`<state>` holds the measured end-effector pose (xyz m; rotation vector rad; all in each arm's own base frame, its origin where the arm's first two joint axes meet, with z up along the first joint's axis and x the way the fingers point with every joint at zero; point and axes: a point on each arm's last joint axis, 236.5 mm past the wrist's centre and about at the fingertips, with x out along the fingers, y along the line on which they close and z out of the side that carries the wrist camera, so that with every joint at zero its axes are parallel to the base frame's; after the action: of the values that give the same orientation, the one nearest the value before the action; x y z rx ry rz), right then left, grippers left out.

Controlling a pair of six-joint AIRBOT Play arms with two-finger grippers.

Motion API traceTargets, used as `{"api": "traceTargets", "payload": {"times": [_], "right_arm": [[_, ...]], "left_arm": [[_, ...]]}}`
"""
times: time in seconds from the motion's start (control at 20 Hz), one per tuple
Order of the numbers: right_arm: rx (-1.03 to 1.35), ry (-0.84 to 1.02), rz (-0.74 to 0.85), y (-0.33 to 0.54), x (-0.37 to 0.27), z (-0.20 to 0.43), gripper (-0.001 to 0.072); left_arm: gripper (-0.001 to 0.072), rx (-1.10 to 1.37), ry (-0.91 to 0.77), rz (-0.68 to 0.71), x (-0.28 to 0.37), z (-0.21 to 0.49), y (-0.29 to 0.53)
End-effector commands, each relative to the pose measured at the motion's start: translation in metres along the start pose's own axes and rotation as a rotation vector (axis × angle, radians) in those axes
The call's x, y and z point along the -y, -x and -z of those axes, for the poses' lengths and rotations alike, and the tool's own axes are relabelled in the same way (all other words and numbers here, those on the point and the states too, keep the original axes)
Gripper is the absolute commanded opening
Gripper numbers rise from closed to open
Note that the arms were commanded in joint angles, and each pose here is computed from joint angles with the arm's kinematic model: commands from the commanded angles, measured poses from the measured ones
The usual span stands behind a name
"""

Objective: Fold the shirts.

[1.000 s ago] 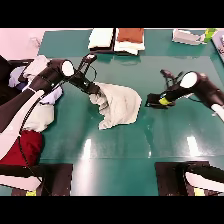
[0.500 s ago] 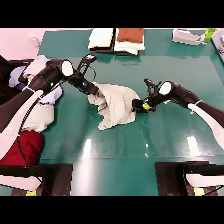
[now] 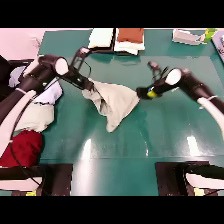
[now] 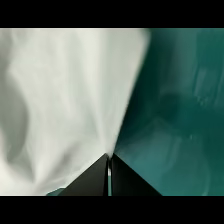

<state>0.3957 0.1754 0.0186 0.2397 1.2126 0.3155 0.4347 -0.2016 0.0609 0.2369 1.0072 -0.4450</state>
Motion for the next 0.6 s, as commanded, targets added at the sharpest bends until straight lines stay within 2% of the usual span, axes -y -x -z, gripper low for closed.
{"api": "traceTargets", "payload": {"times": [0.0, 0.25, 0.55], "right_arm": [[0.192, 0.059, 0.100, 0.103, 0.021, -0.047, 0.0015], [0.552, 0.156, 0.119, 0.277, 0.002, -0.077, 0.0013], [0.886, 0.260, 0.103, 0.430, -0.047, -0.054, 0.0012]], "left_arm": [[0.0024, 0.202, -0.026, -0.098, -0.019, -0.039, 0.066], [0.0024, 0.606, -0.036, -0.124, -0.013, -0.091, 0.242], [0.0024, 0.996, -0.028, -0.089, 0.007, -0.084, 0.434]]}}
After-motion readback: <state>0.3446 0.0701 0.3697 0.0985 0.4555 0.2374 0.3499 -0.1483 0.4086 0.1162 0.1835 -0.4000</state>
